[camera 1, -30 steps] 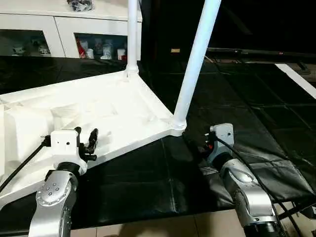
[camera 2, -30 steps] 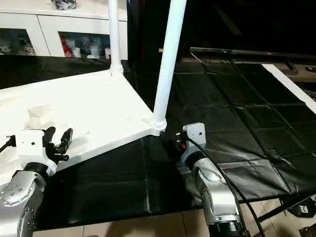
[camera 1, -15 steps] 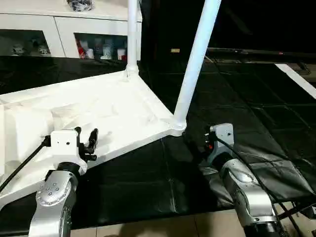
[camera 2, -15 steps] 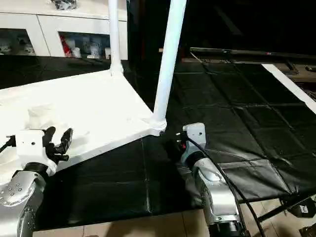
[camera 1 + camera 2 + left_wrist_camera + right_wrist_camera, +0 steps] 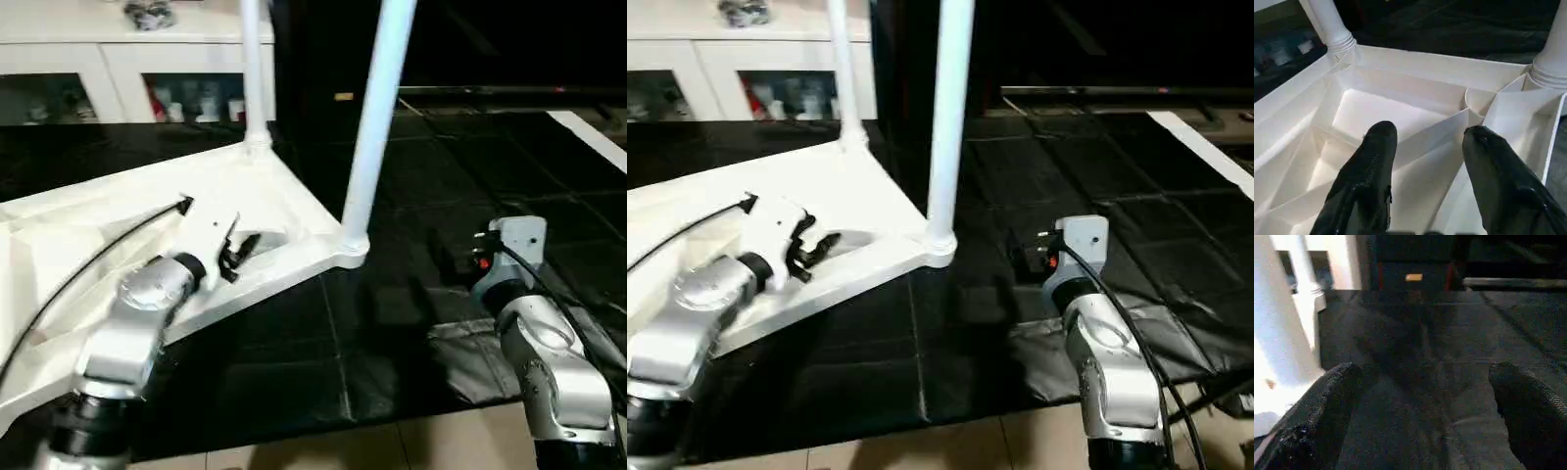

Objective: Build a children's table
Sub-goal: Rotate leg to tighten

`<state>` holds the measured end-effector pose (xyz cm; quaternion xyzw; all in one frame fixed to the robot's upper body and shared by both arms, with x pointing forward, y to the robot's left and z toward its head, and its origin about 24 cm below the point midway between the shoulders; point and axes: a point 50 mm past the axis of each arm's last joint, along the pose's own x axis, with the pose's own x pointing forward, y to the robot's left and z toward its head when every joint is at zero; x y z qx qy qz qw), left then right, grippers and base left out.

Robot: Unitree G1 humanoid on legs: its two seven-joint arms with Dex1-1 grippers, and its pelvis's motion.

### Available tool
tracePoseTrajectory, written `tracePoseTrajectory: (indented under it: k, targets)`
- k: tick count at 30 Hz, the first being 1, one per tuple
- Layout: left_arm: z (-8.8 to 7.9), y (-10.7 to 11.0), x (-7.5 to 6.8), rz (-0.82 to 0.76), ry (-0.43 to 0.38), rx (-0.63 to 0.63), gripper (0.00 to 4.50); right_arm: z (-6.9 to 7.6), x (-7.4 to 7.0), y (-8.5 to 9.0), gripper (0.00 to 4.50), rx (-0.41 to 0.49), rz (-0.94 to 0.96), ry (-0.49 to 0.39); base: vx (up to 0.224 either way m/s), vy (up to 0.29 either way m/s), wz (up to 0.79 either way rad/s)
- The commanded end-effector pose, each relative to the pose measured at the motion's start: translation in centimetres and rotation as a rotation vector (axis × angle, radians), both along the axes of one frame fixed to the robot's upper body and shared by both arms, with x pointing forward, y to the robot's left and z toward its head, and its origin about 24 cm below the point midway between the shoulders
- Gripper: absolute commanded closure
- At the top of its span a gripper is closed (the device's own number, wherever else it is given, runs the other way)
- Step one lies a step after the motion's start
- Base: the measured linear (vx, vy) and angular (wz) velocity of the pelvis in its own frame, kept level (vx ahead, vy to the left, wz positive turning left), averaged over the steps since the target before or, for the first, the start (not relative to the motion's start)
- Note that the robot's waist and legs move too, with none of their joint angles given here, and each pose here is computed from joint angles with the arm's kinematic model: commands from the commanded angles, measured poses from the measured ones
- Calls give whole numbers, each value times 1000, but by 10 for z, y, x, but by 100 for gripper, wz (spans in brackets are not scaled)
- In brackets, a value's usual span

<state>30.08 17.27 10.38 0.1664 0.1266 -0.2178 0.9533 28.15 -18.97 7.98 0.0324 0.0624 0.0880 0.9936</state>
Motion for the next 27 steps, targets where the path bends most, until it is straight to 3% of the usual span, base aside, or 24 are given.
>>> tracePoseTrajectory:
  k: [1, 3, 6, 8, 9, 13, 17, 21, 27]
  targets:
    - [-1, -6, 0, -60, 14, -5, 203, 4, 1, 0, 0, 39, 52, 10, 0, 0, 0]
    - [-7, -11, 1, -120, 38, -14, 203, 5, 2, 6, 0, -25, 132, 16, 0, 0, 0]
    - [-12, -13, 2, -159, 69, -5, 203, 7, 4, 7, 0, -28, 145, 26, 0, 0, 0]
    - [-15, -15, 5, -190, 98, -10, 203, 9, 7, 11, 0, -77, 202, 28, 0, 0, 0]
    - [-17, -17, 7, -251, 112, -7, 203, 9, 9, 14, 0, -154, 228, 45, 0, 0, 0]
    - [-17, -20, 11, -319, 88, 32, 203, 12, 11, 18, 0, -214, 279, 14, 0, 0, 0]
    - [-16, -29, 13, -439, 35, 29, 203, 16, 13, 21, 0, -135, 299, -50, 0, 0, 0]
    - [-22, -30, 13, -481, 126, 59, 203, 16, 14, 26, 0, -73, 353, -20, 0, 0, 0]
    - [-26, -31, 18, -486, 197, 57, 203, 9, 10, 28, 0, -110, 453, 22, 0, 0, 0]
